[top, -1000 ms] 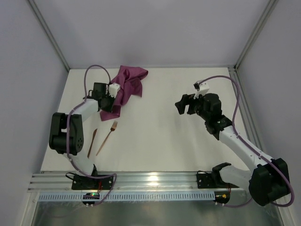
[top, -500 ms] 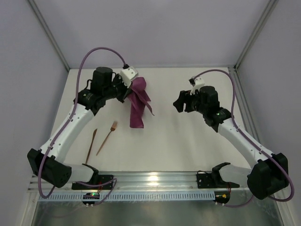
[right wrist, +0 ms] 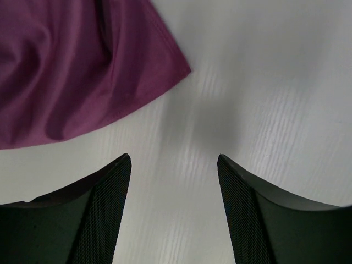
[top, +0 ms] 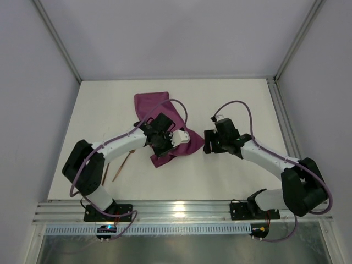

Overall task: Fold the napkin into a case and place the utensils inside
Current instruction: Place the crumpled napkin at the center of the board, then pick up the crumpled napkin from the center of the board.

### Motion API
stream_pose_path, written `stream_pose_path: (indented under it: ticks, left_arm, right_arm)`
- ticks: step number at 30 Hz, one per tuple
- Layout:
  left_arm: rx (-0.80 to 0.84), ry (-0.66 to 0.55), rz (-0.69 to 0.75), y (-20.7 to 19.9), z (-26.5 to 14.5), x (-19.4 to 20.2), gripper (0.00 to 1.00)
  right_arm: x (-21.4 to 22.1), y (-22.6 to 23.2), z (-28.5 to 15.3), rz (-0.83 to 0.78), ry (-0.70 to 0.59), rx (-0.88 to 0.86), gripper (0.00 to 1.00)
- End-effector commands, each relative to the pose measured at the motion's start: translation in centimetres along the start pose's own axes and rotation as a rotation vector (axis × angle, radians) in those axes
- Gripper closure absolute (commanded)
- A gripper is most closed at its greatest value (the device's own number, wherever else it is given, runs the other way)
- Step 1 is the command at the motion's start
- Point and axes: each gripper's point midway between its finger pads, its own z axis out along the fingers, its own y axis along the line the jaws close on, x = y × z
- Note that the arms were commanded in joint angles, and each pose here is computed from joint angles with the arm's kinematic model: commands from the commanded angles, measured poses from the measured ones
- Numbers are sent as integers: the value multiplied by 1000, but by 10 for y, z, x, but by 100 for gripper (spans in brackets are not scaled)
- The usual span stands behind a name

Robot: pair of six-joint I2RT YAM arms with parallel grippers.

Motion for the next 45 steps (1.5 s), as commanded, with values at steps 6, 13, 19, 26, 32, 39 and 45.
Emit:
stream_pose_path:
  ticks: [6, 13, 19, 26, 32, 39, 45]
  left_arm:
    - [-13, -1, 46, 0, -6, 11, 98]
    - [-15, -11, 36, -2, -6, 12, 97]
    - [-27, -23, 38, -1, -9, 11, 97]
    - [-37, -38, 37, 1, -10, 8, 97]
    - [-96, -44, 14, 13, -16, 8, 96]
    - [-281, -111, -101, 66, -48, 4, 97]
    - [-483, -145, -105, 104, -102, -8, 96]
  right_arm:
    - [-10, 2, 32, -24, -23, 98, 24]
    - [-24, 8, 65, -38, 25, 118, 23]
    - [-5, 10, 87, -23, 95, 104, 35]
    - [16, 21, 87, -30, 129, 77, 55]
    - [17, 41, 78, 11, 119, -39, 97]
    - [-29, 56, 46, 27, -24, -108, 97]
    - [-88, 90, 13, 1, -141, -219, 97]
